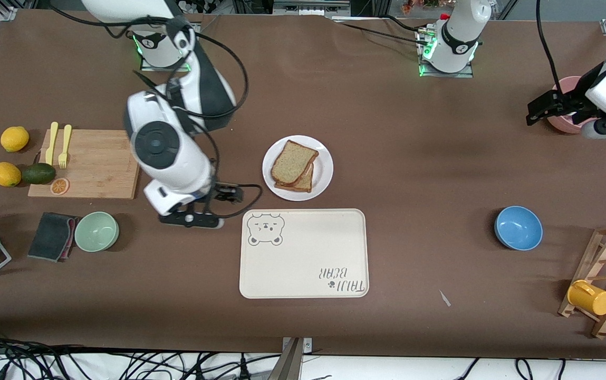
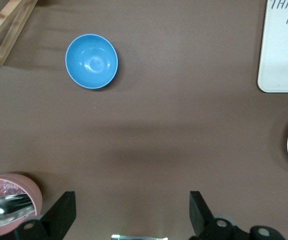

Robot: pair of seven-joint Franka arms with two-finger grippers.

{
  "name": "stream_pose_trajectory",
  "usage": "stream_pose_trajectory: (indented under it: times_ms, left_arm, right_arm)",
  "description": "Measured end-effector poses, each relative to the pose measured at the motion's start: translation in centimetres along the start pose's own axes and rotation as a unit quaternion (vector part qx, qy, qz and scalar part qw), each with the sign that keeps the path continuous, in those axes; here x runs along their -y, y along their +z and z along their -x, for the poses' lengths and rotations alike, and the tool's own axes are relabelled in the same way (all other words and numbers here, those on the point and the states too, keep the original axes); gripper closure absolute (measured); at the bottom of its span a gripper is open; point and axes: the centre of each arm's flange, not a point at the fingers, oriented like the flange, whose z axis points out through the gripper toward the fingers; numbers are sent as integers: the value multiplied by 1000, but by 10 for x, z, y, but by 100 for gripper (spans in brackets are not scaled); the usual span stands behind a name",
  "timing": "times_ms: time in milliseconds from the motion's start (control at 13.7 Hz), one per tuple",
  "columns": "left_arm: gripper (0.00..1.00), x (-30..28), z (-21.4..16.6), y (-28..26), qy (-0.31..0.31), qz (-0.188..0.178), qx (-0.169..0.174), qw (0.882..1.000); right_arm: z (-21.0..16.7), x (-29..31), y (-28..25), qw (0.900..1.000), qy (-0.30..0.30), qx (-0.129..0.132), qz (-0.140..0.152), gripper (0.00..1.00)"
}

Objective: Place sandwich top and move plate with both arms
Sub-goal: 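Retract the right gripper while the left gripper reaches toward the plate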

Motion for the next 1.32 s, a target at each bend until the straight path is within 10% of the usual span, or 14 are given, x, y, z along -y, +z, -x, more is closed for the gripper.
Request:
stream_pose_trajectory:
  times_ms: [585, 1317]
  left_arm:
    - [0, -8, -17, 44, 6, 1, -21, 1000]
    - [0, -10, -26, 84, 7, 2, -36, 999]
  right_arm:
    - [3, -197, -61, 996, -66, 33, -43, 2]
    - [87, -268, -159, 998, -41, -38, -28, 0]
